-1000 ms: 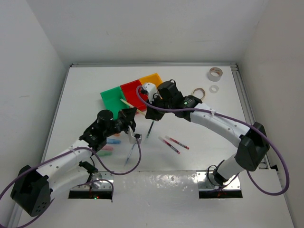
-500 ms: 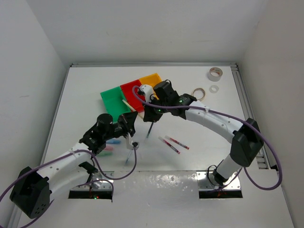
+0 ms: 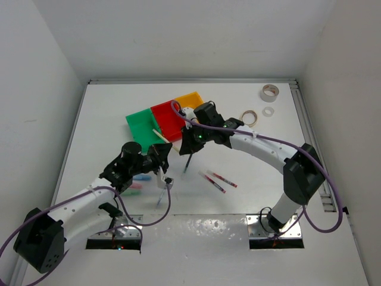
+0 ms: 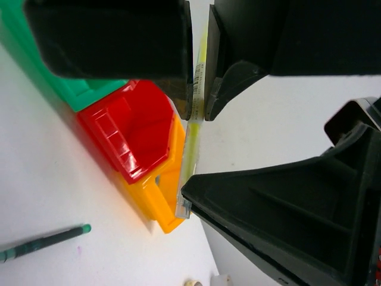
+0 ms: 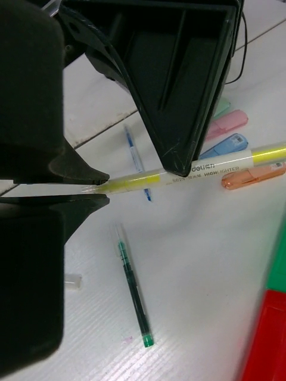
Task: Sort the stationery into containers
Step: Close the pen cap on the pen.
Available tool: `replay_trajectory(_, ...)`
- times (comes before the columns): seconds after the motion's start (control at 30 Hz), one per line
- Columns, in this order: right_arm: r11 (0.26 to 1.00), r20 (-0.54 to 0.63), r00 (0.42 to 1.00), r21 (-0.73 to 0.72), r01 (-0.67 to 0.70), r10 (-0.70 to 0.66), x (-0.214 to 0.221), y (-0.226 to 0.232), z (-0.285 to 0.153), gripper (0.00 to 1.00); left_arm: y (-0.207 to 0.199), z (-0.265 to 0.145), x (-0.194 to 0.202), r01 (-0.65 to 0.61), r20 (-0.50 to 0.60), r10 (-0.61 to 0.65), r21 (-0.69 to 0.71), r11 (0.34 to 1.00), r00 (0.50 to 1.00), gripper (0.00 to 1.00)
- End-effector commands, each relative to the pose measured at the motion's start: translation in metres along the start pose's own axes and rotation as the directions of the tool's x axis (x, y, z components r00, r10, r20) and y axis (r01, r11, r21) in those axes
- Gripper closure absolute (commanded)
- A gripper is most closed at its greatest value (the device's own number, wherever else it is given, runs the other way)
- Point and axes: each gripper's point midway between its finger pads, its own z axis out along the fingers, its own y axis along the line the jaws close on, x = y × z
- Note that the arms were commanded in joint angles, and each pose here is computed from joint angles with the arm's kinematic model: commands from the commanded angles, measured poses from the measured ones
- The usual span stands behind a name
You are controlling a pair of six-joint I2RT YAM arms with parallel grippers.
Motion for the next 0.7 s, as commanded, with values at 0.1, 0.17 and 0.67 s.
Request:
replay_trajectory(0.1,0.997,0.268,0.962,-0.045,0.069,-0.054,-0.075,0.013,-0.005,1.0,0.016,0.01,-0.046,0.152,0.257,-0.137,-0.039,0.988,0.957,1.0)
replay_trajectory(0.17,0.995,0.266,0.962,-0.06,0.075,-0.057,-0.074,0.016,-0.009,1.0,0.014,0.012,-0.039,0.182,0.235,-0.171,-0.028,0.983,0.957,1.0)
replay_trajectory(0.67,0.994,0.325,0.942,-0.039,0.105,-0.087,-0.106,0.011,-0.084,0.49,-0.007,0.01,-0.016,0.245,0.147,-0.246,0.027,0.969,0.958,1.0)
